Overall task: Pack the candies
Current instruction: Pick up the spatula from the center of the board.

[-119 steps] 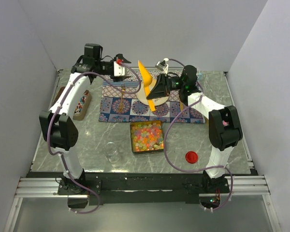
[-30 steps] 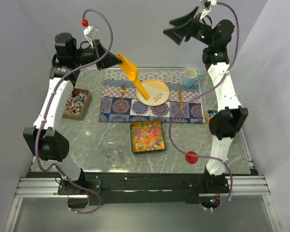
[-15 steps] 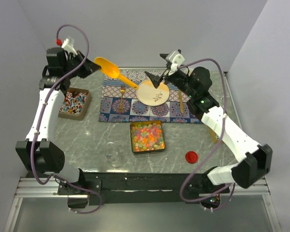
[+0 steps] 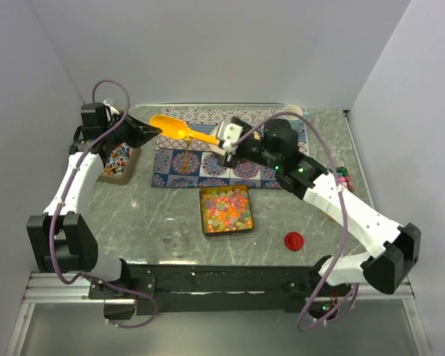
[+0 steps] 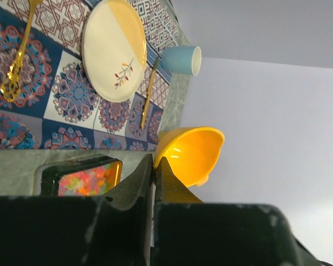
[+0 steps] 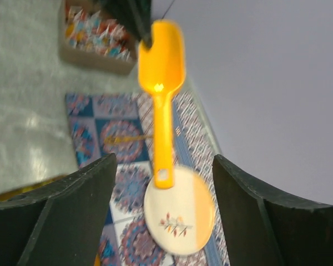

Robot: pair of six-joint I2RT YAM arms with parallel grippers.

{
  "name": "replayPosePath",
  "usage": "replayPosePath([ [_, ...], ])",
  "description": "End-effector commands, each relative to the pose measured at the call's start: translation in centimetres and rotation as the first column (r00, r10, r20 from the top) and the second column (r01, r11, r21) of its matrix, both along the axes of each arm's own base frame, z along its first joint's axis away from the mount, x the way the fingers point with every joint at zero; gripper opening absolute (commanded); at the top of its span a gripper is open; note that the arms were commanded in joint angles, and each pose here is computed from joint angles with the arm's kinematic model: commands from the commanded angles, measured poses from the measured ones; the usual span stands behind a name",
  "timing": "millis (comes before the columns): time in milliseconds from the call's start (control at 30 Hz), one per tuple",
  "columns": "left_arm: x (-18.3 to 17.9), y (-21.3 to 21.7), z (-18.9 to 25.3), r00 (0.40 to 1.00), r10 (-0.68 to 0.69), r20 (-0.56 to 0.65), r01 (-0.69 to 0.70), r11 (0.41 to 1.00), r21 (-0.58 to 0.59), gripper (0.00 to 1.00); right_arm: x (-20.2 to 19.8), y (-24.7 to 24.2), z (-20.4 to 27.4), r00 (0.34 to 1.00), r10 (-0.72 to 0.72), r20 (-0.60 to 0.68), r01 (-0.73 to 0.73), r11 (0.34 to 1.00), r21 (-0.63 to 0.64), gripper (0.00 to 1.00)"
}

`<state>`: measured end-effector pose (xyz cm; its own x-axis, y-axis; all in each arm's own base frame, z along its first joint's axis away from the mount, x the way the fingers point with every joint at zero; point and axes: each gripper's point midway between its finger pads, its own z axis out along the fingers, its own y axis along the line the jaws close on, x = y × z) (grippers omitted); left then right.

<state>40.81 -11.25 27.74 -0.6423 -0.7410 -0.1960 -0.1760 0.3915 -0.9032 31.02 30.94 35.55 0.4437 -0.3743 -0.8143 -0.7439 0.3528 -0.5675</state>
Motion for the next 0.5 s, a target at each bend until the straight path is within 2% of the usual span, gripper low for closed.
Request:
replayPosePath([
  [0,-1.1,-0.6,3.2,0.997,-0.02,0.072,0.024,0.998,-0.063,0.01,0.2,0.5,-2.0,1.0,0.008,0.015,-0.007,0.997,-0.071,0.75],
  [167,-1.7,-0.9,2.9,0.996,-0.042,0.073,0.046,0.997,-0.065,0.01,1.0,2.0,-2.7,1.0,0.012,-0.019,-0.014,0.997,-0.076,0.7],
  [200,-1.7,-0.9,2.8,0.996,-0.044,0.075,0.049,0.997,-0.06,0.01,1.4,2.4,-3.9,0.998,-0.001,-0.066,-0.006,0.996,-0.094,0.7],
  [267,-1.7,-1.0,2.2,0.997,-0.059,0.045,0.061,0.996,-0.06,0.01,2.1,2.8,-2.9,0.997,-0.017,-0.069,0.012,0.997,-0.078,0.68],
  [467,-2.4,-1.0,2.1,0.997,-0.06,0.045,0.062,0.997,-0.051,0.01,3.2,3.7,-4.7,0.996,-0.029,-0.082,0.019,0.992,-0.124,0.66],
])
